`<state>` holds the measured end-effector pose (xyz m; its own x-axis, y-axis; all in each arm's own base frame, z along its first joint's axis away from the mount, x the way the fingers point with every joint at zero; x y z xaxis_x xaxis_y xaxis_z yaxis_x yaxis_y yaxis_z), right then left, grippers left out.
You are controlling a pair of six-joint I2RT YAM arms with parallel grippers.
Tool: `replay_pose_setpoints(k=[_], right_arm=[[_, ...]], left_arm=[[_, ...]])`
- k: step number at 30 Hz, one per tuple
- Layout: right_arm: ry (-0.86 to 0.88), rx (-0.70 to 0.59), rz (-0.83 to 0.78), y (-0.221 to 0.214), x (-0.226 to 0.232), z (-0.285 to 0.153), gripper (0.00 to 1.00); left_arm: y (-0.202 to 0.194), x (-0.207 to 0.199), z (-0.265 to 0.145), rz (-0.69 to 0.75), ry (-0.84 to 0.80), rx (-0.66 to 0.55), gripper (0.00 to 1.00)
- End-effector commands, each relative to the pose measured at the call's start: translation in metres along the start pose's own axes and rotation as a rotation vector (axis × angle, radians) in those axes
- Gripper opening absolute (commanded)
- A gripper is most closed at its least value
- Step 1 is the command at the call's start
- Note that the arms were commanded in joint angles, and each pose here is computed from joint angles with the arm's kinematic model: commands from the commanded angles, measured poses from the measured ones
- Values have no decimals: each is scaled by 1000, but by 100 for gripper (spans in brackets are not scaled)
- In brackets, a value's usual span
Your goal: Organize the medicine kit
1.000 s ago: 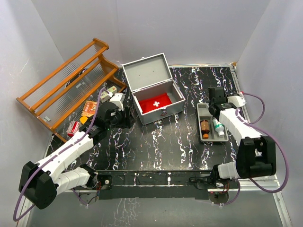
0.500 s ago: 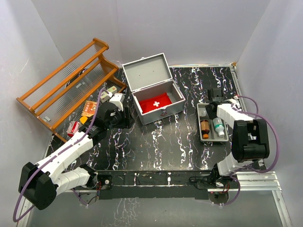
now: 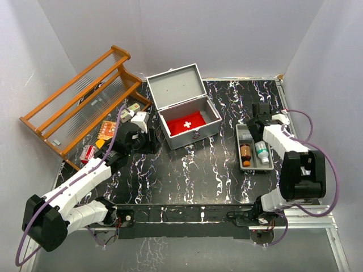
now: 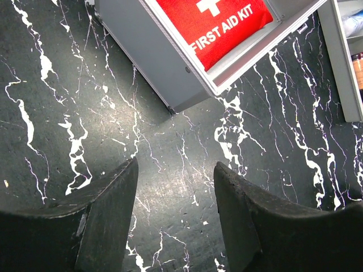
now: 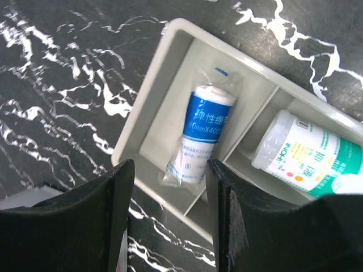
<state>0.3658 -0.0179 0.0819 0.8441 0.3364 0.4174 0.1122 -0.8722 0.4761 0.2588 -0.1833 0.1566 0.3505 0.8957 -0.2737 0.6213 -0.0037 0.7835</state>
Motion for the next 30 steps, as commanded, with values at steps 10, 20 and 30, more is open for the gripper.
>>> replay_pose_setpoints(k=[10,20,30], right_arm=[[414,242,-434,-46,65,-98,52],[632,287,-480,-128,111,-181,70],[411,196,-436,-156,127,-152,65]], left_arm=[[63,-3,1,57,75,-101,57],[103,17,-39,91,240,-186,60],[123,21,-78,68,281,-267,63]])
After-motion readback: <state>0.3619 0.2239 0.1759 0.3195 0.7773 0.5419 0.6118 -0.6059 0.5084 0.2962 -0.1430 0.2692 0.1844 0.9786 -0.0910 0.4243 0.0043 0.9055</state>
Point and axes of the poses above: each gripper's point midway between its finger pads, its own z axis out along the fingers, its own x axis along the line the jaws close on, y = z × x, the point moved 1 cm from there along -z, back along the fingers, and after that the axes turned 3 degrees about z, right-handed, at the moved point
